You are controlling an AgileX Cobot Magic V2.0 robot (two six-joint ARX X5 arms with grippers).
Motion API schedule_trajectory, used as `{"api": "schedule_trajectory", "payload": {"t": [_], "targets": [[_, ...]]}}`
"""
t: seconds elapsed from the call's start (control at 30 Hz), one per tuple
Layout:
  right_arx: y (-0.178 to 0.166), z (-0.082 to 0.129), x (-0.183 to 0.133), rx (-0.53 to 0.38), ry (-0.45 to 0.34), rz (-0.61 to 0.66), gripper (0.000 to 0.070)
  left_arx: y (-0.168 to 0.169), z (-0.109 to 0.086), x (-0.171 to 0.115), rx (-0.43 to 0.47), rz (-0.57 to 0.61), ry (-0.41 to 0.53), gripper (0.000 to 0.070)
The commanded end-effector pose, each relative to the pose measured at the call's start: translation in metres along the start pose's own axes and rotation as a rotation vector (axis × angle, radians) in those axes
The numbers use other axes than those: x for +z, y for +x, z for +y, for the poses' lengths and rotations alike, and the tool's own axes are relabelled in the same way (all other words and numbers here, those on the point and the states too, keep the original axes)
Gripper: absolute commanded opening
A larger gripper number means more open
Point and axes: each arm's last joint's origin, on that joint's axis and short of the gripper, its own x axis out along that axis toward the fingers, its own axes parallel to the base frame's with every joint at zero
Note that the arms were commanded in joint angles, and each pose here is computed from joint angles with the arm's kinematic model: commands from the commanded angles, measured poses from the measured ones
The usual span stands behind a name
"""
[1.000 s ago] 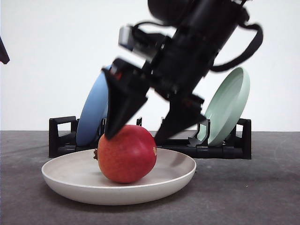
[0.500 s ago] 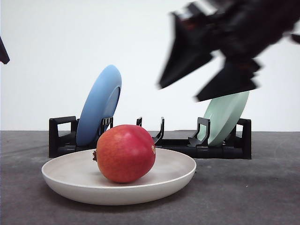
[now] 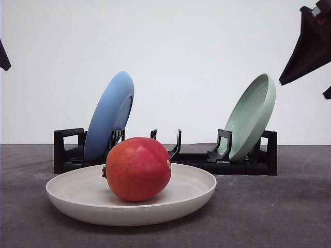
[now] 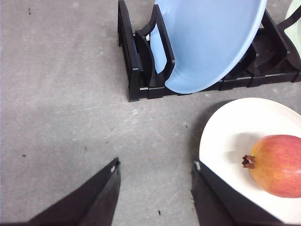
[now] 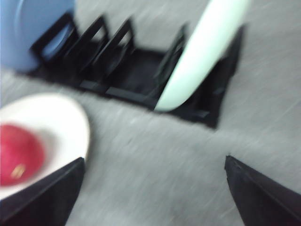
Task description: Place pomegranate in white plate
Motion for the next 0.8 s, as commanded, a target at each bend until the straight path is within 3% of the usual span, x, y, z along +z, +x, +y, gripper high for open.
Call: {"api": "schedule_trajectory", "payload": {"t": [0.0, 0.07, 0.1, 0.17, 0.77], "targets": [[0.0, 0.0, 0.002, -0.003, -0.016, -0.006, 0.0589, -0.001, -0.0011, 0.0043, -0.006, -0.015, -0.009, 0.0273], [-0.0001, -0.0004, 0.0013, -0.007, -0.014, 0.0, 0.0563, -0.0011, -0.0011, 0.004, -0.005, -0.012, -0.019, 0.0267], [-0.0001, -0.0006, 0.0006, -0.01, -0.012, 0.008, 0.0445, -0.0011, -0.0011, 0.004, -0.005, -0.011, -0.018, 0.0236], [-0.0001, -0.0008, -0.001, -0.014, -0.015, 0.024, 0.0003, -0.0012, -0.0011, 0.004, -0.006, -0.012, -0.019, 0.0], [-0.0003, -0.0012, -0.0003, -0.029, -0.034, 0.015, 0.001, -0.0026, -0.001, 0.0017, -0.007, 0.005, -0.035, 0.0]]}}
